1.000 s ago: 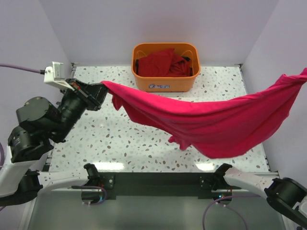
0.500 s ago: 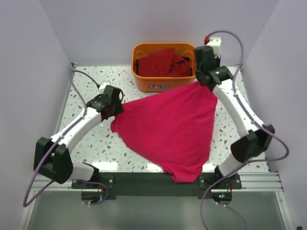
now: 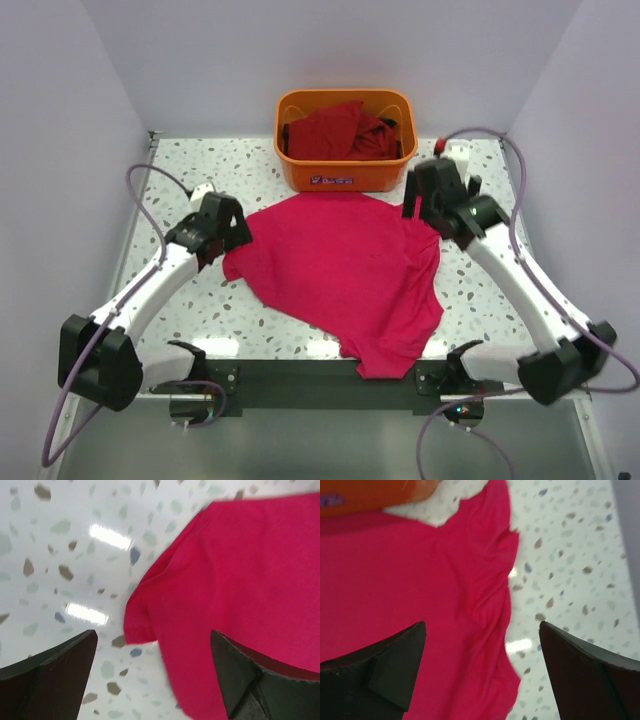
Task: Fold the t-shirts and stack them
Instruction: Flatten the tshirt out
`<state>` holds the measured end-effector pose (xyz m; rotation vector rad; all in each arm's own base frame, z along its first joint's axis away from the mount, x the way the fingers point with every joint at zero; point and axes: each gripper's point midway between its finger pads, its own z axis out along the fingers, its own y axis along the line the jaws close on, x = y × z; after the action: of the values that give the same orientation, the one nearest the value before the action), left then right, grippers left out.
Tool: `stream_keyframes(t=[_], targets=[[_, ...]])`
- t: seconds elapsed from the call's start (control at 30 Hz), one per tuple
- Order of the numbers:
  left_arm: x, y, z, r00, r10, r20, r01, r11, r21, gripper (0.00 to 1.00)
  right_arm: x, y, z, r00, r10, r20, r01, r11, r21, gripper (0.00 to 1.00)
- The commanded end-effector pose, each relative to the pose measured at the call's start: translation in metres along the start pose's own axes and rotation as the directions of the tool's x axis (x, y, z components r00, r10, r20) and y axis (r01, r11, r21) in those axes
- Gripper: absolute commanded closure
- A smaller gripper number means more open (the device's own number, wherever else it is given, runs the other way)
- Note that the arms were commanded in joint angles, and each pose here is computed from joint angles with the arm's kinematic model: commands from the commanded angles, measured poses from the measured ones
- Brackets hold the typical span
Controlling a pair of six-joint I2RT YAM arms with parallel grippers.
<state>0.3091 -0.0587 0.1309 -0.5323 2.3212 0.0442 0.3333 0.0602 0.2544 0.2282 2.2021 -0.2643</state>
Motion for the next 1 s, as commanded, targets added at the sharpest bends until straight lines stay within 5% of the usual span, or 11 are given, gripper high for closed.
stream_keyframes(t=[0.0,0.17,0.37,0.63,0.97], targets=[[0.054,0.031,-0.001,0.993,-0.028,-0.111,0.024,0.999,-0.037,0.00,0.105,0.041,-0.034,0.978,-0.010,-0.209,-0.034,0.978,-0.208,0.01],[0.095,0.054,-0.003,0.984,-0.066,-0.165,0.059,0.997,-0.048,0.00,0.215,0.054,-0.058,0.901,-0.129,-0.415,-0.009,0.949,-0.314,0.01],[0.101,0.040,-0.003,0.977,-0.115,-0.178,0.121,0.992,0.026,0.00,0.260,0.066,-0.038,0.864,-0.133,-0.486,-0.018,0.956,-0.293,0.01],[0.106,0.038,0.006,0.971,-0.106,-0.215,0.109,0.994,-0.001,0.00,0.236,0.050,0.055,0.868,0.032,-0.495,-0.074,0.995,-0.065,0.02],[0.122,0.033,0.010,0.957,-0.106,-0.269,0.117,0.993,0.025,0.02,0.168,0.053,0.152,0.895,0.176,-0.410,-0.182,0.983,0.027,0.02]])
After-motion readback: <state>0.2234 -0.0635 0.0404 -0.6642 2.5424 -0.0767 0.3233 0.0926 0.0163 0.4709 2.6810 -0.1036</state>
